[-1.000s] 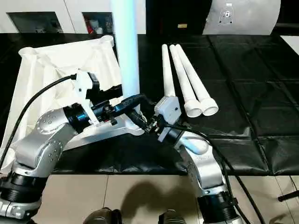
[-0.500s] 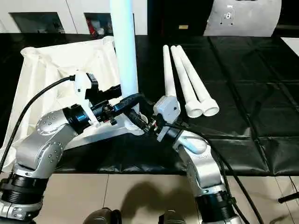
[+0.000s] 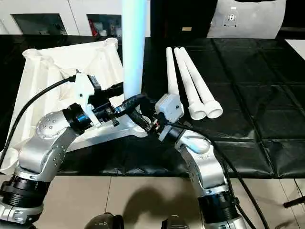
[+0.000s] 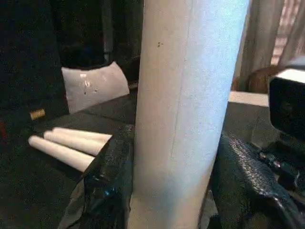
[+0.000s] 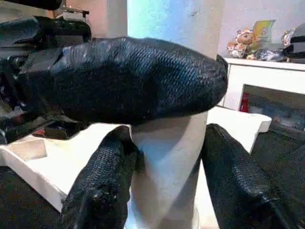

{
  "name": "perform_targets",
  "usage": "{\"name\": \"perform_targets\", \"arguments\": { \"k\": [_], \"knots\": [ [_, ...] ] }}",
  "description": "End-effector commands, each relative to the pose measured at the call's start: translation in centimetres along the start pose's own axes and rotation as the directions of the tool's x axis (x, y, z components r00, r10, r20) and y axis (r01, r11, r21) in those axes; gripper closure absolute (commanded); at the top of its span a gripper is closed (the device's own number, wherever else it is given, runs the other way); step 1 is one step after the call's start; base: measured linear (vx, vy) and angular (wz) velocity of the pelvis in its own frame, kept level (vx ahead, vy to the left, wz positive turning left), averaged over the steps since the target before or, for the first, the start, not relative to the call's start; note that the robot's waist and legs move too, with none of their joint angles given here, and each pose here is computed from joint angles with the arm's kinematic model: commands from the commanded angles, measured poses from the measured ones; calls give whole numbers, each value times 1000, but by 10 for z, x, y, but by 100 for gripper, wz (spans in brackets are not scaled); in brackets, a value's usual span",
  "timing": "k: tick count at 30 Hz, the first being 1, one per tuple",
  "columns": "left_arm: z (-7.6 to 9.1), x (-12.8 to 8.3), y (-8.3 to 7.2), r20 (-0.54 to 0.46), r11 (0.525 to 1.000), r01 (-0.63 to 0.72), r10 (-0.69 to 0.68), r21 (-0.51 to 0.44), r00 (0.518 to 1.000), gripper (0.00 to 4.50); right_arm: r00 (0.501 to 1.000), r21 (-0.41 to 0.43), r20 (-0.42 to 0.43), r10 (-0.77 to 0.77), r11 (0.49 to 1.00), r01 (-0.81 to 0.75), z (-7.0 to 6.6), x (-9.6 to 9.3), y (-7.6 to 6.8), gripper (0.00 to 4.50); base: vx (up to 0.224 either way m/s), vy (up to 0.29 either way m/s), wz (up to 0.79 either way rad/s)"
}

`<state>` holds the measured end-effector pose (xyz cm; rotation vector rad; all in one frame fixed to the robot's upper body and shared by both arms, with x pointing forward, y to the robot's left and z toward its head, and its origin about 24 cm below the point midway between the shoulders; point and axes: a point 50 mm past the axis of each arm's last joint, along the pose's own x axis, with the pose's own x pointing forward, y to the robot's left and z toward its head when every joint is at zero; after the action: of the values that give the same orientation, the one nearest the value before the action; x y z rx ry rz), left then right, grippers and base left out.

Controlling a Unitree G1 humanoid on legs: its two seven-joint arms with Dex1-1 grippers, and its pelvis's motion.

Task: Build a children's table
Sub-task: Pick table leg

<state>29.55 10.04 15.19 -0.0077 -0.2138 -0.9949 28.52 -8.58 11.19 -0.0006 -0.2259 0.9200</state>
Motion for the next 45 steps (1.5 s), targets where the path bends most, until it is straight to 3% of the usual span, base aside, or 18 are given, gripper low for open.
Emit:
{"name": "perform_targets", "arguments": {
  "k": [1, 3, 4, 12, 15, 16, 18, 19, 22, 28, 33, 35, 38, 42, 45],
  "knots": [
    [-5, 5, -2, -43, 998, -9, 7, -67, 999, 255, 999, -17, 13, -51, 999, 52, 9, 4, -9, 266, 0, 0, 0],
    [-4, 8, 2, -50, 995, -58, 54, -84, 997, 255, 999, 0, 1, -45, 999, 45, 11, 6, -9, 266, 0, 0, 0],
    [-3, 9, 4, -44, 993, -77, 73, -93, 996, 255, 999, 6, 3, -45, 999, 45, 13, 6, -10, 196, 0, 0, 0],
    [11, 11, 27, -120, 972, -192, 177, -134, 977, 259, 1000, 89, 6, 7, 996, -8, 25, 2, -18, 146, 0, 0, 0],
    [15, 12, 34, -127, 957, -223, 201, -185, 971, 259, 1000, 161, 21, 9, 987, -13, 30, -2, -23, 117, 0, 0, 0],
    [21, 12, 38, -112, 943, -232, 210, -239, 971, 259, 999, 208, 39, -8, 978, 0, 36, -7, -32, 98, 0, 0, 0],
    [25, 12, 40, -98, 933, -225, 206, -279, 974, 259, 998, 246, 55, -17, 969, 3, 42, -11, -39, 98, 0, 0, 0],
    [29, 13, 42, -86, 925, -215, 197, -315, 977, 259, 997, 259, 56, -47, 965, 31, 48, -14, -49, 85, 0, 0, 0],
    [33, 14, 41, -66, 913, -183, 171, -363, 983, 259, 996, 312, 11, -83, 947, 75, 52, -19, -59, 50, 0, 0, 0],
    [41, 17, 36, -35, 894, -117, 113, -432, 993, 259, 998, 307, -63, 0, 952, 20, 57, -26, -63, 6, 0, 0, 0],
    [46, 18, 34, -17, 894, -77, 77, -442, 997, 259, 993, 334, -119, 14, 942, 27, 59, -26, -64, 0, 0, 0, 0],
    [48, 18, 33, -6, 892, -50, 53, -449, 999, 259, 988, 385, -149, 23, 922, 37, 59, -25, -65, 0, 0, 0, 0],
    [49, 17, 32, -11, 900, -24, 21, -435, 1000, 259, 977, 337, -190, 101, 941, -31, 60, -25, -59, 0, 0, 0, 0],
    [47, 16, 26, -63, 957, 48, -68, -285, 996, 259, 961, 305, -197, 196, 944, -130, 61, -24, -51, 0, 0, 0, 0],
    [50, 17, 16, -73, 963, 177, -195, -203, 978, 259, 934, 305, -188, 303, 922, -238, 64, -22, -43, 0, 0, 0, 0]
  ]
}}
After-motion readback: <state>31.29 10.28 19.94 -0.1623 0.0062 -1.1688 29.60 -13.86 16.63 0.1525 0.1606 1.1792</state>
